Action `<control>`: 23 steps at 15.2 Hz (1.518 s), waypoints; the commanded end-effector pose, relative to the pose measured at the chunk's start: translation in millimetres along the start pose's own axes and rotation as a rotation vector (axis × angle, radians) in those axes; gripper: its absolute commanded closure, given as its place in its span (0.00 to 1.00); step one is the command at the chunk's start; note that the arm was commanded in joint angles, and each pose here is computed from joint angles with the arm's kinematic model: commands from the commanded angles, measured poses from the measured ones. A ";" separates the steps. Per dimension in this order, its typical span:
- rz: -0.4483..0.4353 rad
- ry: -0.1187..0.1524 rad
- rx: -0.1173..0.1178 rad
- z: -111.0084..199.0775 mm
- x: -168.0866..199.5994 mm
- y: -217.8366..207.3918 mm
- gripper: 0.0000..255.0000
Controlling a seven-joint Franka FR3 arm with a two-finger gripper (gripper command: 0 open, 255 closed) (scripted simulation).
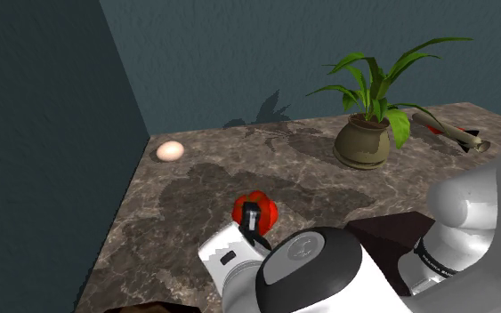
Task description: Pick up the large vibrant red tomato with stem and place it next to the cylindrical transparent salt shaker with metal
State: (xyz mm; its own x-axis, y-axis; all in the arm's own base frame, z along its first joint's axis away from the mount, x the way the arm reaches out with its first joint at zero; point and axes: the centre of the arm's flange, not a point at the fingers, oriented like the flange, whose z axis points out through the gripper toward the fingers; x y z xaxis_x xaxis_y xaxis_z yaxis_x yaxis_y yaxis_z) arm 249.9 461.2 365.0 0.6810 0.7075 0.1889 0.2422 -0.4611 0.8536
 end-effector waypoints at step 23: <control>0.000 0.000 0.000 47.3 -17.9 -83.8 1.00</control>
State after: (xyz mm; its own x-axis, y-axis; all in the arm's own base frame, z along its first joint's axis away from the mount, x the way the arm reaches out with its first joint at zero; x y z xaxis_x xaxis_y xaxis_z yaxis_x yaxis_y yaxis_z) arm 250.0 462.0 267.3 0.6811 0.7074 0.1888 0.2426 -0.4613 0.8534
